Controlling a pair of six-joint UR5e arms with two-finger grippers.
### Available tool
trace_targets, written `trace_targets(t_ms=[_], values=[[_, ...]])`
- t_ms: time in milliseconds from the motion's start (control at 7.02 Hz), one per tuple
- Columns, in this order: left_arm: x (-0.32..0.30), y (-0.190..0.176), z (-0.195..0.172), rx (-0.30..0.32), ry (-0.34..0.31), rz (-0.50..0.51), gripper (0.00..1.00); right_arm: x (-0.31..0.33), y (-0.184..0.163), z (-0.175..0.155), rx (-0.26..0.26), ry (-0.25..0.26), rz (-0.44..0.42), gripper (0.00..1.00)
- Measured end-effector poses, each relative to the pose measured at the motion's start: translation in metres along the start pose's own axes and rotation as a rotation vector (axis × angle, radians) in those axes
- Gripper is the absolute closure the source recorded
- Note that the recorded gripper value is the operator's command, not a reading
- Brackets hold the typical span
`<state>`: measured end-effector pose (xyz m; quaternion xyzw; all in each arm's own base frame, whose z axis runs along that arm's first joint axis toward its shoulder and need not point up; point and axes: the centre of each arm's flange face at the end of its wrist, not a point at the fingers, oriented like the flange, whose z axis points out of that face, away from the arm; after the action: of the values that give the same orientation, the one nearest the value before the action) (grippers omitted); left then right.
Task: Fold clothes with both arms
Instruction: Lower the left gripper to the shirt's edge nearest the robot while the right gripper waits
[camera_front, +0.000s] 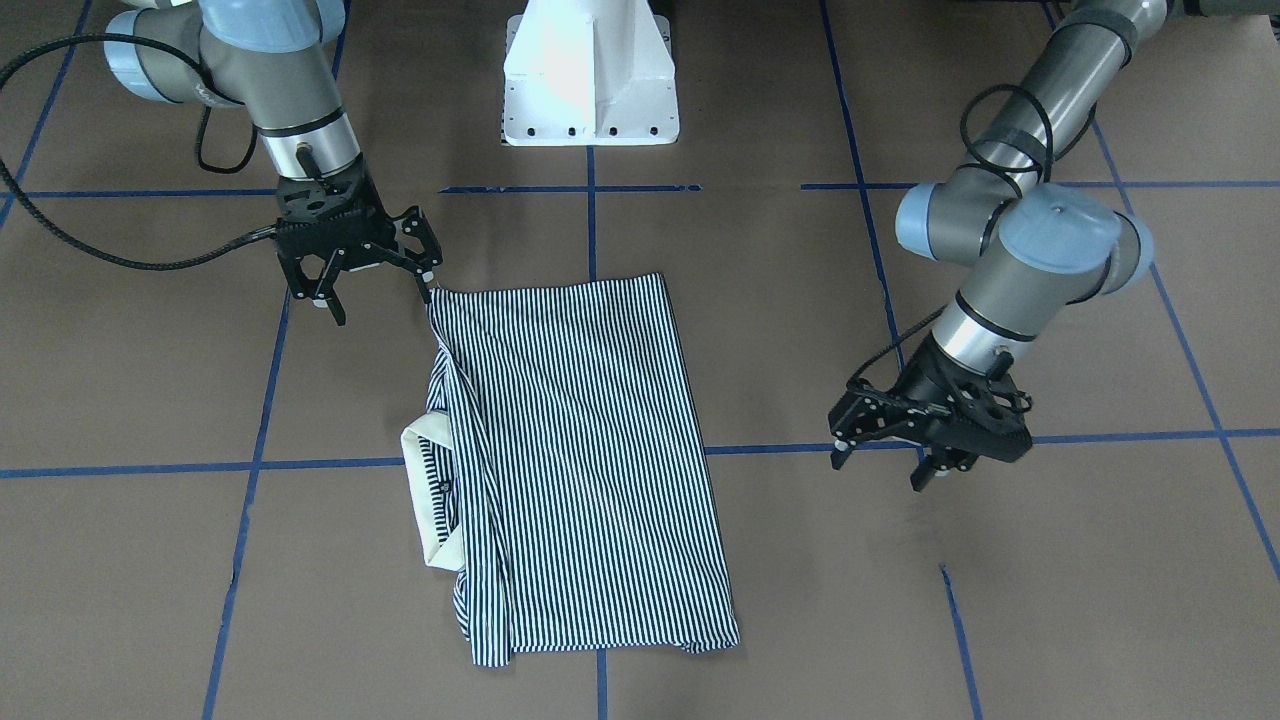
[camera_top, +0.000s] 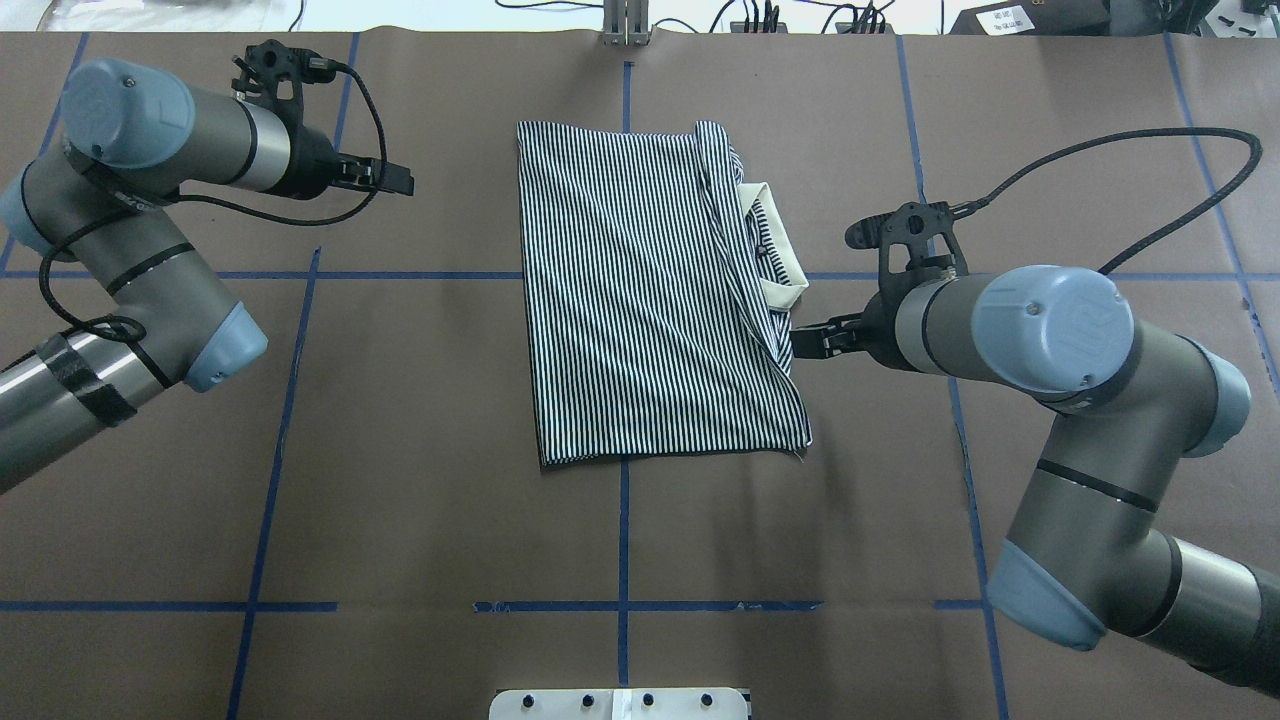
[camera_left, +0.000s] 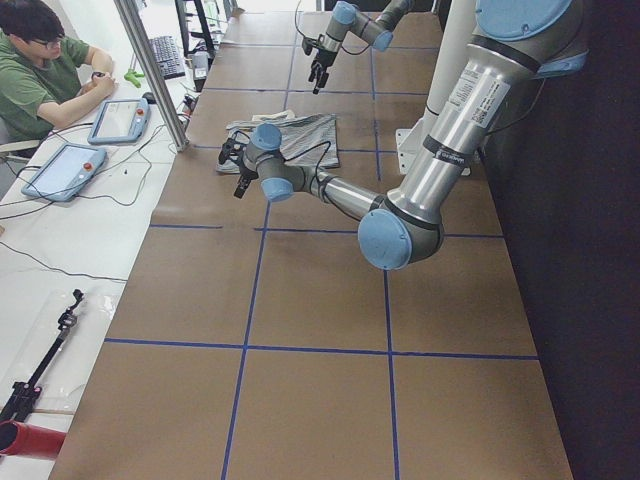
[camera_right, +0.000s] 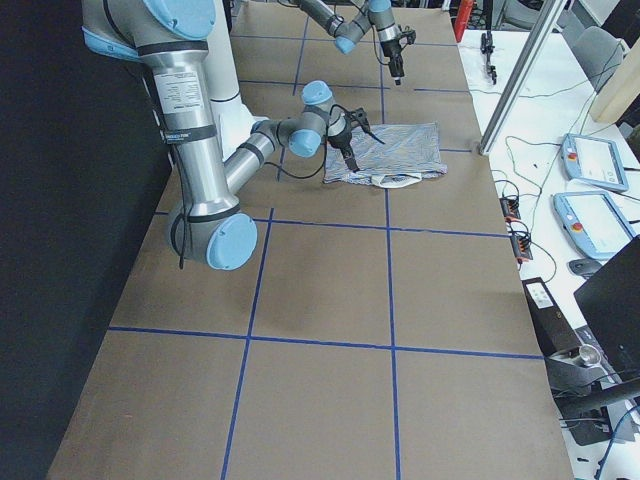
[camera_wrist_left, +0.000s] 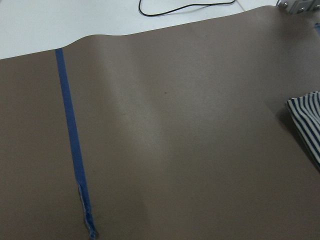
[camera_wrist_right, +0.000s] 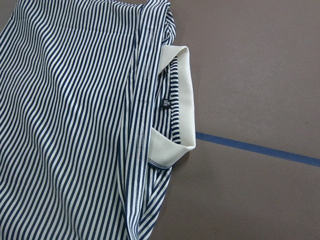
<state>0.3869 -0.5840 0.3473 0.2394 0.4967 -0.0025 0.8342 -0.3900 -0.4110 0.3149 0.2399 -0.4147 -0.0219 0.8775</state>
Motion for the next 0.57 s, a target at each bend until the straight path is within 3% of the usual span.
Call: trace_targets(t_ms=[143, 428, 570], values=[[0.045, 0.028, -0.009, -0.027, 0.038, -0.058, 0.0, 0.018, 0.004, -0.003, -0.001, -0.028, 0.047, 0.0], [0.139, 0.108, -0.013, -0.077, 0.047, -0.203, 0.03, 0.032, 0.008, -0.007, -0.005, -0.065, 0.163, 0.0], [0.169, 0.145, -0.01, -0.089, 0.03, -0.277, 0.28, 0.032, 0.007, -0.008, -0.006, -0.071, 0.191, 0.0]])
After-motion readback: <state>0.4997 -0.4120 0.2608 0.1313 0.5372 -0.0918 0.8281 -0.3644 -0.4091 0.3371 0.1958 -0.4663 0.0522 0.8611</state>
